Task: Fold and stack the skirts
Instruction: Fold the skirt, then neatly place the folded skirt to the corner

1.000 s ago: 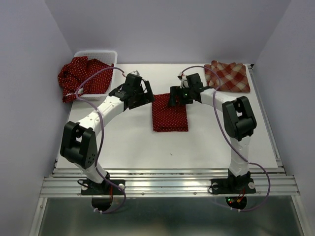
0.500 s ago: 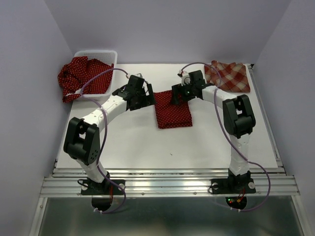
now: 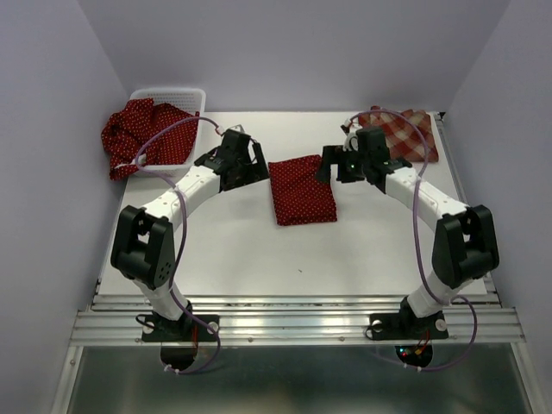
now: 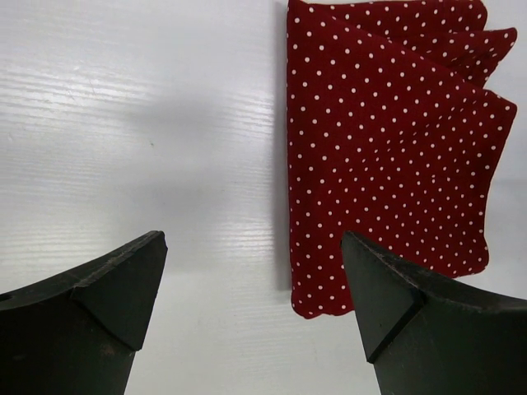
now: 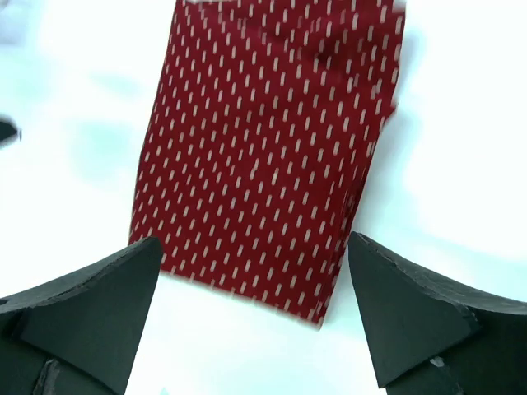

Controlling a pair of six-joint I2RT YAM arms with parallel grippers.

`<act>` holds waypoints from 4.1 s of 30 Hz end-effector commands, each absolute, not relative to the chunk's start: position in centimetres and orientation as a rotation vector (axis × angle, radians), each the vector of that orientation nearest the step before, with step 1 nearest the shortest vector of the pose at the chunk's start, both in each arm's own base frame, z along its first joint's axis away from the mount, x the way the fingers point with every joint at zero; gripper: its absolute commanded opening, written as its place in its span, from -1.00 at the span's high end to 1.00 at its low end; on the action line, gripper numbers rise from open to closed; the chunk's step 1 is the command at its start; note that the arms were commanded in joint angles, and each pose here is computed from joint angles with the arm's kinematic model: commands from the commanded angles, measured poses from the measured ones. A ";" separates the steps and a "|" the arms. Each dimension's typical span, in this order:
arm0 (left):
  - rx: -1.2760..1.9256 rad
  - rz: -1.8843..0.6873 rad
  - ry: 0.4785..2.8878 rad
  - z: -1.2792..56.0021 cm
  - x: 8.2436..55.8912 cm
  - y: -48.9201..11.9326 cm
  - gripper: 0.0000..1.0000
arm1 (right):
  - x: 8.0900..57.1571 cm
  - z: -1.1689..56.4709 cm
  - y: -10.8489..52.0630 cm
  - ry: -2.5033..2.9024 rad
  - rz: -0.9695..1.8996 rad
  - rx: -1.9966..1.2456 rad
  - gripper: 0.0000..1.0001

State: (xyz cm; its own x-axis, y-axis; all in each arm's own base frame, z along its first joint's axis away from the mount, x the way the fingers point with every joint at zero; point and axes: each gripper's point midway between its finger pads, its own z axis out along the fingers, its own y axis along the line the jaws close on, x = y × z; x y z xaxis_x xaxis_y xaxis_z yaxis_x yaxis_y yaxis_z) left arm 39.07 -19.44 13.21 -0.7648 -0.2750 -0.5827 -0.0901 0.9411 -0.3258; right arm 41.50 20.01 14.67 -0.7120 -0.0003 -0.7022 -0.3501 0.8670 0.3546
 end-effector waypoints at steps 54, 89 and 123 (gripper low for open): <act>-0.443 -0.170 2.340 15.5 42.4 -11.3 -0.97 | 49.2 7.3 19.2 2.099 1.063 -0.063 -1.00; -0.439 -0.296 2.286 16.8 41.6 -12.4 -0.97 | 48.3 3.6 19.4 2.359 0.863 0.148 -1.00; -0.465 -0.220 2.276 17.4 41.7 -11.2 -0.97 | 52.0 7.5 15.8 2.326 0.397 -0.048 0.99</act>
State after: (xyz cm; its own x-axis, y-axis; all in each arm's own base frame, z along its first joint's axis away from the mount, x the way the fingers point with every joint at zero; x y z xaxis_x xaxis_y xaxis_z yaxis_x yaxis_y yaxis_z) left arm 41.40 -11.97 14.84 -0.6734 -0.3852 -0.6310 -0.2528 0.9220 -0.2932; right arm 50.69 18.74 3.57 -0.7768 0.2161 -0.5915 -0.1110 0.8776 0.4663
